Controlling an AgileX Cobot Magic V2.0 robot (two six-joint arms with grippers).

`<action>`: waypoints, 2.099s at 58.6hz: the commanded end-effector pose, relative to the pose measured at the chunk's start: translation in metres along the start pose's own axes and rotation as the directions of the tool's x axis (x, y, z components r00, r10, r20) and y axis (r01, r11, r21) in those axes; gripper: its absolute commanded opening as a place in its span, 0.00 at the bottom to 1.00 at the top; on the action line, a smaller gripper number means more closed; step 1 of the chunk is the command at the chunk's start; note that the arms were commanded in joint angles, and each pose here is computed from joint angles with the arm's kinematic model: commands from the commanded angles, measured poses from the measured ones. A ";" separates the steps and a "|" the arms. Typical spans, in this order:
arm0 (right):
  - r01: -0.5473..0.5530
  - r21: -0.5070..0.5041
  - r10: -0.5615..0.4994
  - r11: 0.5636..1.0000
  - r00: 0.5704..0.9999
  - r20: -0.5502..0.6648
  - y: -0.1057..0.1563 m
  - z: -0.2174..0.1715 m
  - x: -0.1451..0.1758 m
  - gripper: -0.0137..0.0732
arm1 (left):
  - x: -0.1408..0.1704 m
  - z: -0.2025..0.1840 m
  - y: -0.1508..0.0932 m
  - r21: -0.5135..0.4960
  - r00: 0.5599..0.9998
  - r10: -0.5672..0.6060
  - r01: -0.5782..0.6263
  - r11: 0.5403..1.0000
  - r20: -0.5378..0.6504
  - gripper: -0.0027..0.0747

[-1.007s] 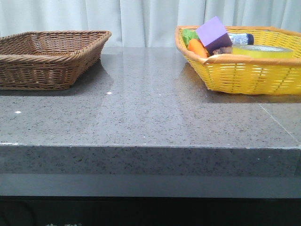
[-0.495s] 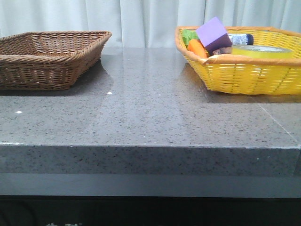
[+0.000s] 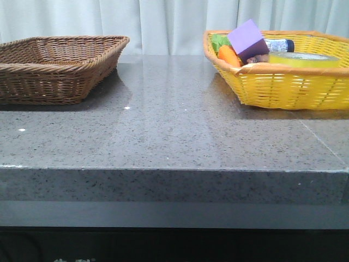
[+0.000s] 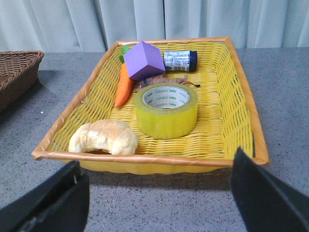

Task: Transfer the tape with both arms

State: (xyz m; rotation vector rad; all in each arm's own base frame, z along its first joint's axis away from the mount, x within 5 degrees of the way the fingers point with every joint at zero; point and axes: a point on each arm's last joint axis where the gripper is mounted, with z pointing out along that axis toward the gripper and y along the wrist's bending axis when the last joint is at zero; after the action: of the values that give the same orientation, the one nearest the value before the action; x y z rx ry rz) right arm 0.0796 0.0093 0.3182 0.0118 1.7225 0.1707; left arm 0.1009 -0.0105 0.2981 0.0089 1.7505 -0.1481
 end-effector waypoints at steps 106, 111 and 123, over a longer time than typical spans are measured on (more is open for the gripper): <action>-0.156 0.198 0.241 0.968 0.806 -0.540 -0.063 0.327 -0.058 0.19 | -0.024 -0.002 -0.001 0.005 0.981 -0.011 0.010 1.000 0.193 0.86; -0.156 0.193 0.236 0.969 0.821 -0.520 -0.061 0.323 -0.066 0.16 | -0.024 -0.002 -0.001 0.005 0.981 -0.011 0.010 1.000 0.193 0.86; -0.141 0.165 0.200 0.976 0.878 -0.435 -0.053 0.297 -0.100 0.16 | -0.024 -0.002 -0.001 0.005 0.981 -0.011 0.010 1.000 0.193 0.86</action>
State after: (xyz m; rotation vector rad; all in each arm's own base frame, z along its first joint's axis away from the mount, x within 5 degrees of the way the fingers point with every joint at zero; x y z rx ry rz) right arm 0.4098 -0.0210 0.3067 0.2716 2.4074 0.2149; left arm 0.1020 -0.0100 0.3059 0.0029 1.6619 -0.1472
